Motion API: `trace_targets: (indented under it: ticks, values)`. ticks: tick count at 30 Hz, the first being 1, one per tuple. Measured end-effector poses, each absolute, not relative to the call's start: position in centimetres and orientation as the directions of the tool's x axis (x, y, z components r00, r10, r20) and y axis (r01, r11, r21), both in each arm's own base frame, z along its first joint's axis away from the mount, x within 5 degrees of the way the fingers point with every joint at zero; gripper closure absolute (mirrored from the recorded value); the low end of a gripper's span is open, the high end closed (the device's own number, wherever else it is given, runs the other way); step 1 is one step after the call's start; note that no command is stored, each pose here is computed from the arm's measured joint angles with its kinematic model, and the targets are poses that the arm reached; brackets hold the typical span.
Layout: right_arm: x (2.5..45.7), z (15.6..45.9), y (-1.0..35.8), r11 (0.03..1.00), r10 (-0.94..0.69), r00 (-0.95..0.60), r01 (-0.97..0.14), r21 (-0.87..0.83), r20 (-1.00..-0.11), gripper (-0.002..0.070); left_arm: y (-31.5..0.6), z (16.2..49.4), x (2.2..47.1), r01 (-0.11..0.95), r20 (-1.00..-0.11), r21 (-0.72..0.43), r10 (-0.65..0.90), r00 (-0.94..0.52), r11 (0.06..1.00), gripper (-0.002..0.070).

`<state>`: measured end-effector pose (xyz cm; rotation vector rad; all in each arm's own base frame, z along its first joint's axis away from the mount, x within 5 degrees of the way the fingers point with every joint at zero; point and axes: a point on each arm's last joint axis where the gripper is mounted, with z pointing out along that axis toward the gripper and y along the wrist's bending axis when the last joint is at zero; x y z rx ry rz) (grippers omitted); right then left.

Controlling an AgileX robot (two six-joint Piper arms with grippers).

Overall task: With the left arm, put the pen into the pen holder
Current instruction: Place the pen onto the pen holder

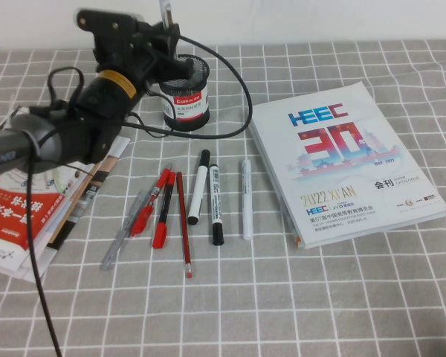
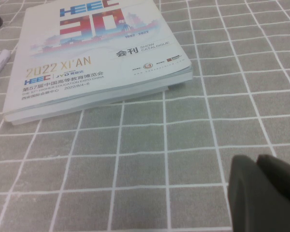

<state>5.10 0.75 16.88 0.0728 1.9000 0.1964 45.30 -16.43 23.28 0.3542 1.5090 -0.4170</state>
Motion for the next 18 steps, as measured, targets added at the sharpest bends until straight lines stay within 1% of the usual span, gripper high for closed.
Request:
trace_targets:
  ticks: [7, 18]
  values:
    - [5.1, 16.9, 0.8, 0.984, 0.147, -0.332, -0.046, 0.172, -0.932, 0.0691, -16.5, 20.6, 46.0, 0.472, -0.999, -0.042, -0.032, -0.028, 0.881, 0.0568]
    - [5.1, 16.9, 0.8, 0.984, 0.147, -0.332, -0.046, 0.172, -0.932, 0.0691, -16.6, 20.1, 46.1, 0.49, -1.0, -0.021, -0.019, -0.01, 0.871, 0.0568]
